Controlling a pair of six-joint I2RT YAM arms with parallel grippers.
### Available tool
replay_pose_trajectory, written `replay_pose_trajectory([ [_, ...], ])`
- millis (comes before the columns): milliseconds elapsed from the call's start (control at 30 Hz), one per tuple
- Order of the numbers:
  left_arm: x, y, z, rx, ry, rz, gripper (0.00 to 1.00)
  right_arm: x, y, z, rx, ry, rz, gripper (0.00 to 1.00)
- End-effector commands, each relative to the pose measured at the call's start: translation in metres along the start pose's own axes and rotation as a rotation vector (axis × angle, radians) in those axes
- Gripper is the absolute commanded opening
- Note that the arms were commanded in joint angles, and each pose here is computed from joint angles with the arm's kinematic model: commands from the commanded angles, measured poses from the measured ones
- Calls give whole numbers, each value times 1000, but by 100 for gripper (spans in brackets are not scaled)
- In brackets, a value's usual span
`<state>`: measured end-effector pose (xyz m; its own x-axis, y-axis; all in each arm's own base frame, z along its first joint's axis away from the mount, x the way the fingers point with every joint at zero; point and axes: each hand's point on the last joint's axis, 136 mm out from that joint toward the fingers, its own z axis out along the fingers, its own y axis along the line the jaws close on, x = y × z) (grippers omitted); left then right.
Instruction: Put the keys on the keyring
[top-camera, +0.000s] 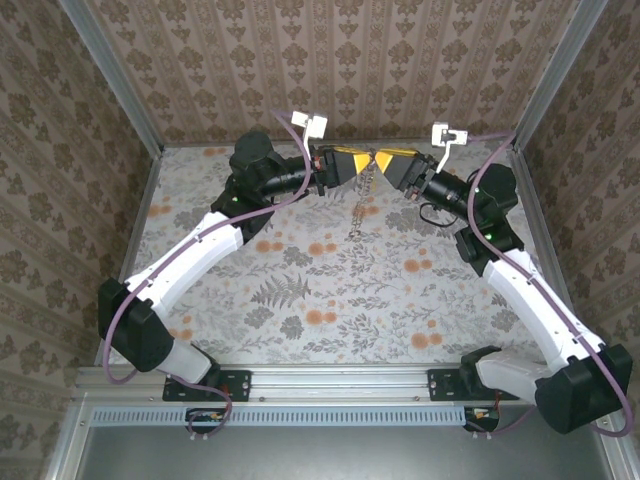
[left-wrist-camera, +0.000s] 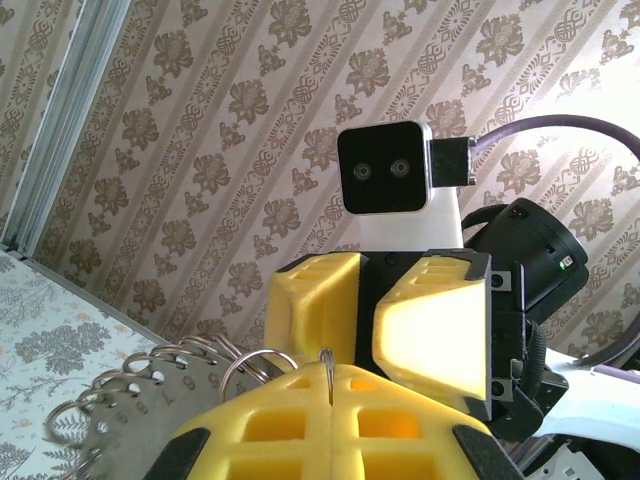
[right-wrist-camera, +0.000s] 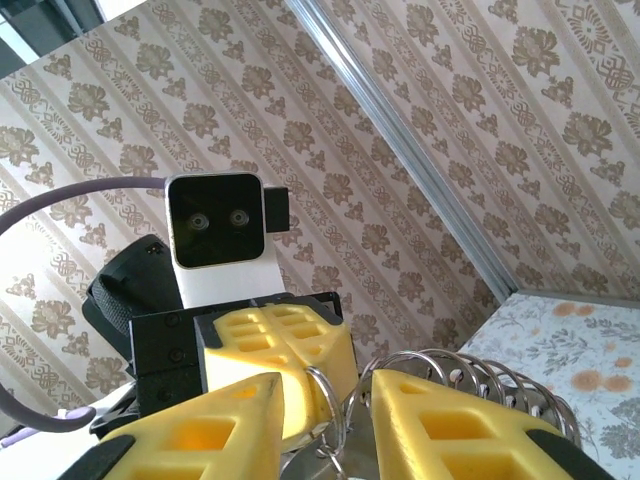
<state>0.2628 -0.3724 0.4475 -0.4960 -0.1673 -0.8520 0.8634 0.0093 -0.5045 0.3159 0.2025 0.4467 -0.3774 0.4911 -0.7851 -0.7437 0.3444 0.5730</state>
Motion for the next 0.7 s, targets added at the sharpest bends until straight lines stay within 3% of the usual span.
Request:
replay_pose_trajectory([
  [0, -19, -27, -4, 53, -48, 53, 0, -16, 15, 3, -51, -31, -27, 29],
  [267, -18, -27, -3, 52, -46, 53, 0, -14, 18, 5, -79, -16, -18, 24],
  [467, -17, -25, -1, 51, -44, 51, 0, -10, 20, 5, -97, 5, -19, 10],
  [667, -17, -25, 0, 53, -43, 49, 0, -5, 23, 8, -127, 40, -13, 15],
])
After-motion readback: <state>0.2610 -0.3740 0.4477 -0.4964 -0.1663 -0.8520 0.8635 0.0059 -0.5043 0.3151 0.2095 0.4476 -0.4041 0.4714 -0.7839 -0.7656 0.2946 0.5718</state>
